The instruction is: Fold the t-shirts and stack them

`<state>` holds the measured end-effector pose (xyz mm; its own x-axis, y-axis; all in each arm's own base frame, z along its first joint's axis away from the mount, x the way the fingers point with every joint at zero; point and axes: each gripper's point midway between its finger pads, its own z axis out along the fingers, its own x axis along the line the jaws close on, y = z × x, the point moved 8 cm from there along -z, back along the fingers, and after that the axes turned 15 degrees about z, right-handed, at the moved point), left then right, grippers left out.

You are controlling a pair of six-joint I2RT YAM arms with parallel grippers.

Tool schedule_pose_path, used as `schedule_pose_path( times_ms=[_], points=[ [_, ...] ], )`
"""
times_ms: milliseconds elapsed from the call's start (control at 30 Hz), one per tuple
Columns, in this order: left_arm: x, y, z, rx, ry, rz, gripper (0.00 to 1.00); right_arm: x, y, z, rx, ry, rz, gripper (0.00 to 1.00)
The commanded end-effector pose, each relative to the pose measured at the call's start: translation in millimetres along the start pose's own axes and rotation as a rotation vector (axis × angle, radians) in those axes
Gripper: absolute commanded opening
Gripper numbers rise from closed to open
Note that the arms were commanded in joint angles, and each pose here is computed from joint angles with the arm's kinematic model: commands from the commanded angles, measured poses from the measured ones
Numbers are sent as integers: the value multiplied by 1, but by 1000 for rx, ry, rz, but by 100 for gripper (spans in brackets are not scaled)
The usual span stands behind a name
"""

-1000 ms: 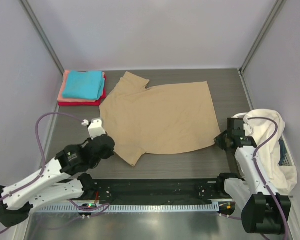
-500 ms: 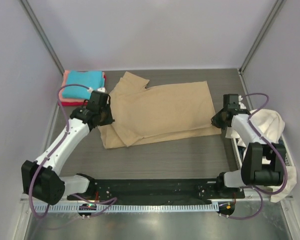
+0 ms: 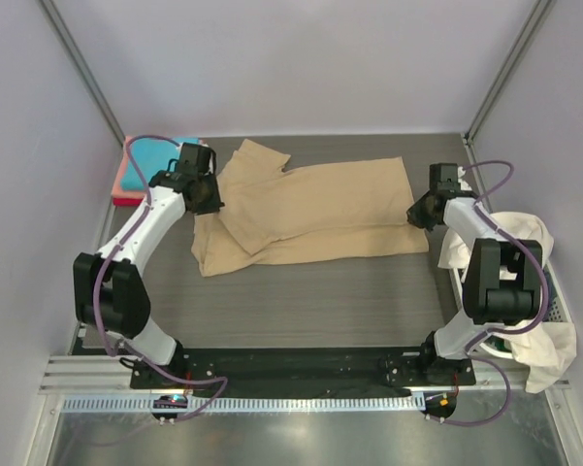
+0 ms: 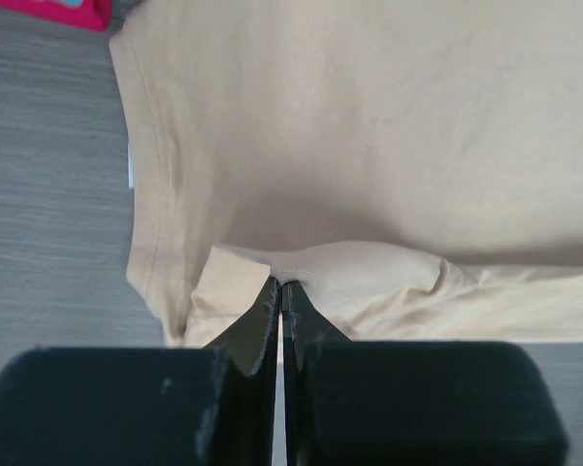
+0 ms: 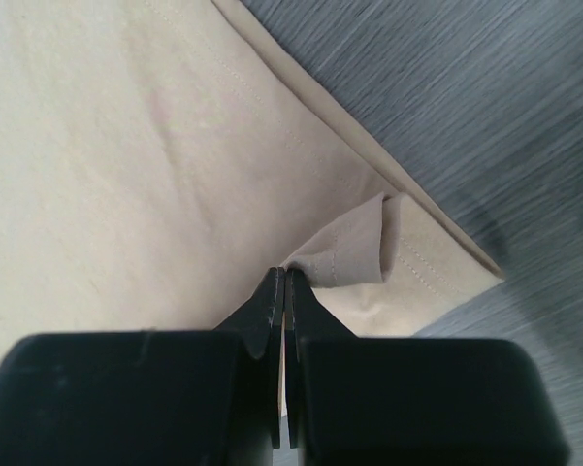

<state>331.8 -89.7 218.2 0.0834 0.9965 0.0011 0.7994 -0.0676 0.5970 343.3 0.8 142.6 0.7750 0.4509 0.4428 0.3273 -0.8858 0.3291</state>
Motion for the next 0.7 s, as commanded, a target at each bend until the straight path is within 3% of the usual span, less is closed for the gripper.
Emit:
schedule_pose_path(
  times_ms=[0,33,100,133,167,233,267,333,433,467,500,667],
  points=[
    [7,24,9,-18,-2,3,0,16,12,9,-39,30,12,1],
    [9,23,28,38,12,4,1,18,13,12,-35,27,13,1],
    [17,39,33,61,30,-4,14,26,15,23,-19,26,9,32],
    [21,43,38,87,38,-9,26,28,17,25,-15,17,5,45],
    [22,54,35,100,39,-14,47,30,20,25,-24,9,2,71],
    [21,63,23,66,37,-22,58,34,29,17,-60,-19,-15,87],
    [22,64,6,6,30,-36,73,34,32,12,-78,-23,-18,89],
    [21,56,-6,-23,29,-71,82,26,32,-6,-117,-15,-20,91],
    [20,20,-28,-46,3,-148,80,0,17,-16,-99,-30,-19,91],
    [18,-10,-16,-6,-4,-206,77,-3,13,-29,-90,11,-11,91],
    [15,-20,-35,-60,-45,-234,76,-21,1,-26,-57,-18,-14,89],
    [6,-107,-28,-57,-131,-369,76,-57,-24,-38,-20,-20,-46,85]
  ],
)
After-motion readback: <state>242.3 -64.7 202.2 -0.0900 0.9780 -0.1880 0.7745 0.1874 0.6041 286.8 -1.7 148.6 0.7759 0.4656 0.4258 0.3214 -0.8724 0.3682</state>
